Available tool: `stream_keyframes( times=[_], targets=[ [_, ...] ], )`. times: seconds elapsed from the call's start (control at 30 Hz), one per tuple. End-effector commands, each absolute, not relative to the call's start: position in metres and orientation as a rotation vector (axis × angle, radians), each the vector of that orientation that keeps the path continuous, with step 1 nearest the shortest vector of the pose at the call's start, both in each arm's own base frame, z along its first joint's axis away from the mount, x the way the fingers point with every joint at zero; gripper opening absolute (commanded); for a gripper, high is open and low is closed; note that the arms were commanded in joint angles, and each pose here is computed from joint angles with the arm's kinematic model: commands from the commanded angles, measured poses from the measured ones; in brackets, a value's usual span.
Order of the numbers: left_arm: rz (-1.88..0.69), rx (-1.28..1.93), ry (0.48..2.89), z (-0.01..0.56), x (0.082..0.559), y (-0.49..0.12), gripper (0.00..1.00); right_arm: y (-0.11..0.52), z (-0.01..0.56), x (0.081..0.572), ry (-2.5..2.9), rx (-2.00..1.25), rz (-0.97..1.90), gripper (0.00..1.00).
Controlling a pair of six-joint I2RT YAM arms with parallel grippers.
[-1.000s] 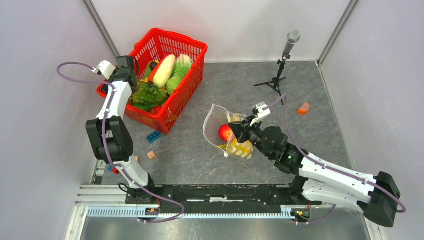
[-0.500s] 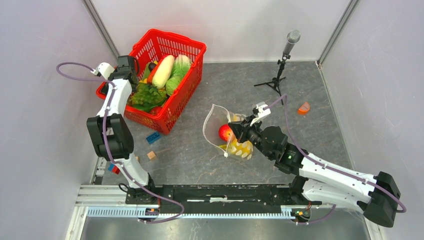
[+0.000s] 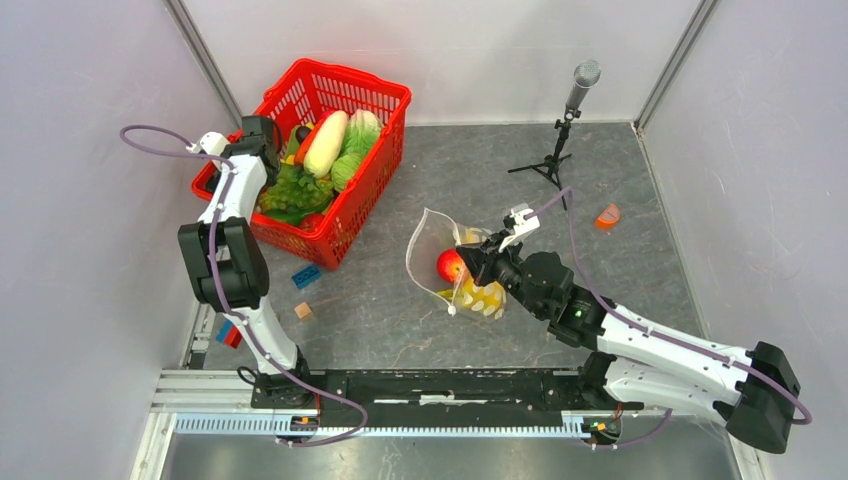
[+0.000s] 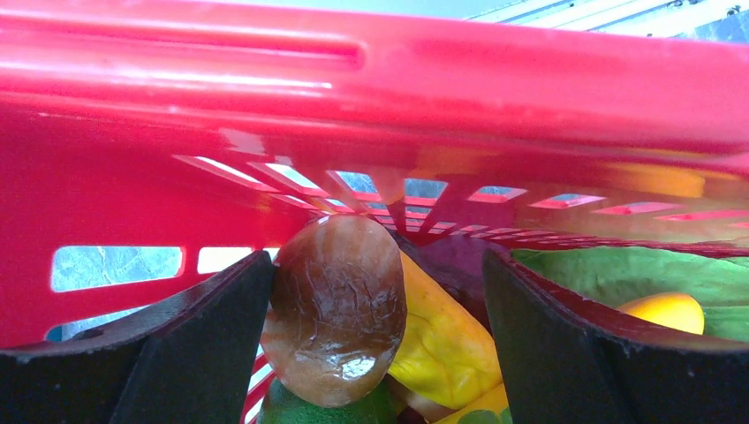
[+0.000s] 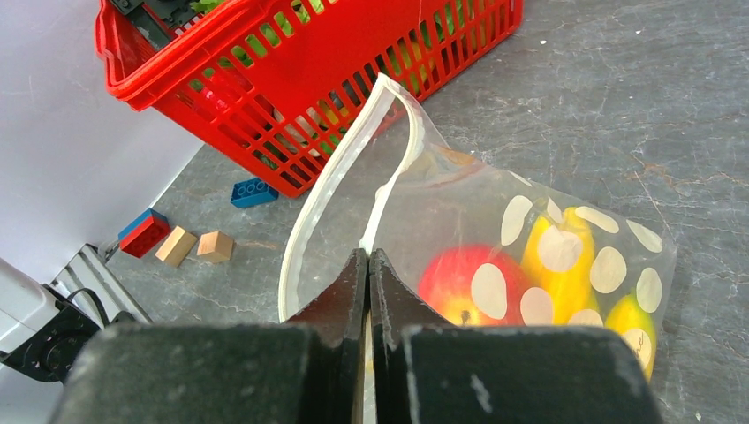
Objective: Place the food in the zip-top bag and seal the zipper
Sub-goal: Pick up the fake vegetable from the bin.
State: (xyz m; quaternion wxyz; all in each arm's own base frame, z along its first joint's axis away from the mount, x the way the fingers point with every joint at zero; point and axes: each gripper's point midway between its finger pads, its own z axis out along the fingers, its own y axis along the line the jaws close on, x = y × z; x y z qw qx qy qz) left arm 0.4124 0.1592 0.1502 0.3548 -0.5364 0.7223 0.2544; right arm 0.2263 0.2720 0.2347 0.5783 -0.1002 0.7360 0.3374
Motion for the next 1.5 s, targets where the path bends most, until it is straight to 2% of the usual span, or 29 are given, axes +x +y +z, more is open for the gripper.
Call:
stream_keyframes(
  times=[0.0,0.27,0.4,0.8,1.07,1.23,1.47],
  targets=[
    [0.708,-1.444,1.951,0.130,0.394,0.156,0.93,0.274,0.255,0.232,1.681,-0.195,0.803,0.04],
    [0.760,-1.489,1.891,0.159,0.376,0.148,0.93,0.278,0.252,0.233,1.682,-0.197,0.808,0.04],
    [0.767,-1.458,1.900,0.175,0.382,0.137,0.94,0.281,0.250,0.233,1.690,-0.206,0.814,0.04],
    [0.860,-1.518,1.918,0.146,0.371,0.135,1.00,0.276,0.250,0.231,1.689,-0.201,0.810,0.04],
    [0.911,-1.511,1.939,0.133,0.370,0.147,1.00,0.269,0.246,0.232,1.691,-0.190,0.779,0.04],
    [0.875,-1.467,1.937,0.131,0.376,0.153,0.92,0.271,0.245,0.233,1.694,-0.195,0.778,0.04],
    [0.814,-1.467,1.961,0.129,0.378,0.151,0.62,0.274,0.242,0.232,1.705,-0.204,0.783,0.04]
  ],
)
